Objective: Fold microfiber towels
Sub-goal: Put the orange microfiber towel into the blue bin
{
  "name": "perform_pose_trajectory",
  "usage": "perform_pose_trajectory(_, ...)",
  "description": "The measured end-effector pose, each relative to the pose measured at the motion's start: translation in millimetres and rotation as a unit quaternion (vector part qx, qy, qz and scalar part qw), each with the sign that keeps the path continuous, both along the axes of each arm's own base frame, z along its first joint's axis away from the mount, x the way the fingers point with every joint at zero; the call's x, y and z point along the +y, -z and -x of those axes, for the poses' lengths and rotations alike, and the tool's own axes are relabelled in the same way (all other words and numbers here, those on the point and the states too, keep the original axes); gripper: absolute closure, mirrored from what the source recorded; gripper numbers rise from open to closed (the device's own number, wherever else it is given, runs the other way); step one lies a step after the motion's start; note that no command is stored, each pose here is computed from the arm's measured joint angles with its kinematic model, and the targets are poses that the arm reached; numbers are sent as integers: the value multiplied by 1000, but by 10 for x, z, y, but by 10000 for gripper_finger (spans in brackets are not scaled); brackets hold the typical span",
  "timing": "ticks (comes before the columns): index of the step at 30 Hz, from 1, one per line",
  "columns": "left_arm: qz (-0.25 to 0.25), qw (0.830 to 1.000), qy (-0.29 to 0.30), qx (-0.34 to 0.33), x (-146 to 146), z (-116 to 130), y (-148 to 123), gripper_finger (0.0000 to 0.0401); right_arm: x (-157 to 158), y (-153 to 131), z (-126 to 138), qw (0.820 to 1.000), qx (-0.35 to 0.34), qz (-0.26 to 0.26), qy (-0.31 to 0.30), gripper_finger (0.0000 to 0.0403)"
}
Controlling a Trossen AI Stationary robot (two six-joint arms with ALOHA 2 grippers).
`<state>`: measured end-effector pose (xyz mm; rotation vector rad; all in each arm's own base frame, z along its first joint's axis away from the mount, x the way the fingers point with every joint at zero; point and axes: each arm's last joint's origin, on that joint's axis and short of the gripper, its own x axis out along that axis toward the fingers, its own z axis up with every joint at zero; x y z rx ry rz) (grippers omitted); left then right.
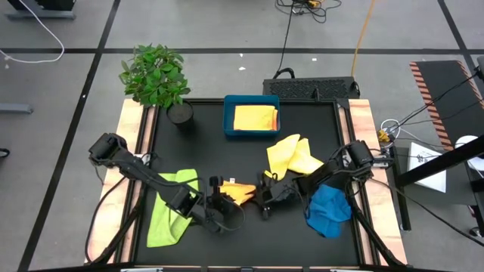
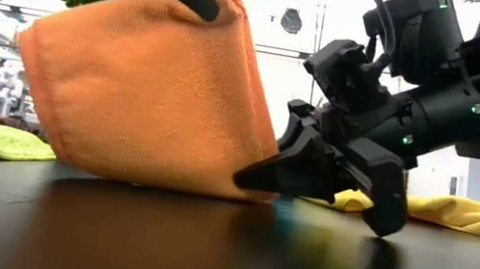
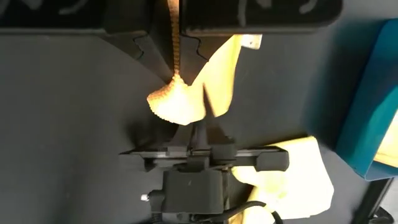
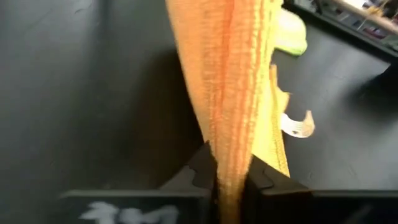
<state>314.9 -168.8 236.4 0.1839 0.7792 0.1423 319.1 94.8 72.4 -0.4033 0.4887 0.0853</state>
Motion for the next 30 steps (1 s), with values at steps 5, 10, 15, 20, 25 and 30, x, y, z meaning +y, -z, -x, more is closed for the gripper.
perform_pose_trajectory(5,-24,1000,-4,0,61,-26,-1,394,-2,-142,44,1000,17,14,-4,395)
perform_pose_trajectory(10,-89,996,-27,-8,200,-81,-17,396,-69,-464,141,996,26,82,38,400)
perform_pose_trajectory(15,-184,980,-78,-13,448,-166,-45,396,-198,-869,278,984,19,153,88,401)
perform_pose_trajectory(20,-246,959,-140,-16,807,-297,-93,393,-439,-1232,421,967,9,205,153,402)
perform_pose_trajectory(25,-253,952,-172,-12,1211,-425,-132,397,-763,-1473,517,954,3,226,198,402)
perform_pose_trajectory(30,-252,948,-193,-22,1633,-531,-196,396,-1101,-1615,586,935,8,261,240,402)
